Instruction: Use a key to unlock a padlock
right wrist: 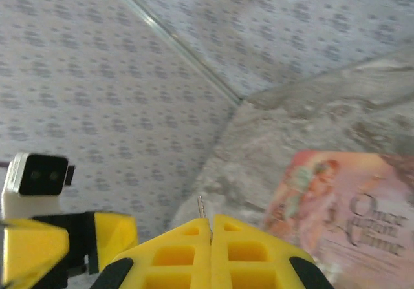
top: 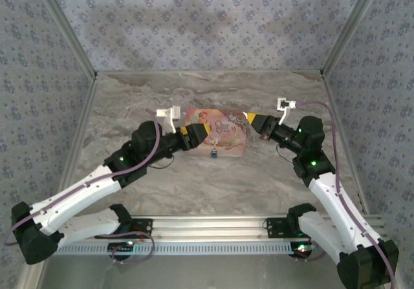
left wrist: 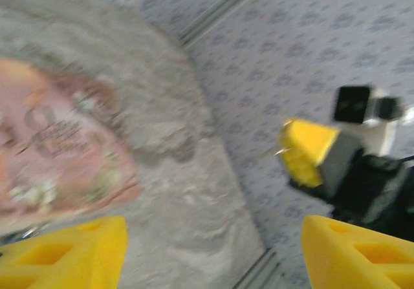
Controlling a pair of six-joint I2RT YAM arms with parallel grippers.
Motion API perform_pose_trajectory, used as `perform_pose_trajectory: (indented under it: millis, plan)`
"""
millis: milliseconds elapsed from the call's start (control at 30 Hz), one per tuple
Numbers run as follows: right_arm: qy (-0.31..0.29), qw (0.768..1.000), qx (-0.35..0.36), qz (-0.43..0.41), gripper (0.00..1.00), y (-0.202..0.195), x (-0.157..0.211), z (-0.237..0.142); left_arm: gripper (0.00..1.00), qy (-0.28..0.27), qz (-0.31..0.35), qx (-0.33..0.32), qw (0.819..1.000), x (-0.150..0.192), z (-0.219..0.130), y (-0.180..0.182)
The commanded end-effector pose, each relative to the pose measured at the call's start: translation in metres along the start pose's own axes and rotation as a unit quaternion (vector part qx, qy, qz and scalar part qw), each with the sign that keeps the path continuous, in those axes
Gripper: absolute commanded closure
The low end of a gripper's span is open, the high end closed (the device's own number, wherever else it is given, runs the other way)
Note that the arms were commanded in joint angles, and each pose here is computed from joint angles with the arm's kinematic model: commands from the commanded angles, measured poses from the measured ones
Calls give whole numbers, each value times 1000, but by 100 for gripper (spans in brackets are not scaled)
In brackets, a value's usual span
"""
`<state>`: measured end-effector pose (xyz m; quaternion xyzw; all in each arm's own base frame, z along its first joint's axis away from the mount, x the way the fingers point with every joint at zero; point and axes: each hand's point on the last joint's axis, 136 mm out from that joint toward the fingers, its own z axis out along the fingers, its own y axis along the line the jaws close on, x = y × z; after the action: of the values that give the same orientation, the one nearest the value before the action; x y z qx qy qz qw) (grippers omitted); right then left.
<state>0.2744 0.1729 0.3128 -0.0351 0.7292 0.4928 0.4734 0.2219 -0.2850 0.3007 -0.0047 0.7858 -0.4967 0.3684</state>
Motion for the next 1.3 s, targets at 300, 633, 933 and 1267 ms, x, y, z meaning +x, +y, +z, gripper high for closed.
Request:
perform_pose_trajectory:
  millis: [300,633,933,1267]
  plan:
    - [36,979,181,-83,100,-86,-7,17,25,37,-24,-124,991,76,18,110]
    - [49,952,279,-116,100,-158,-38,64,2,48,-11,-150,987,93,45,137]
    - [114,939,304,-116,100,-220,-33,129,2,23,16,-142,990,100,53,158]
    - [156,928,316,-123,100,-252,-10,151,2,26,75,-115,990,111,84,161]
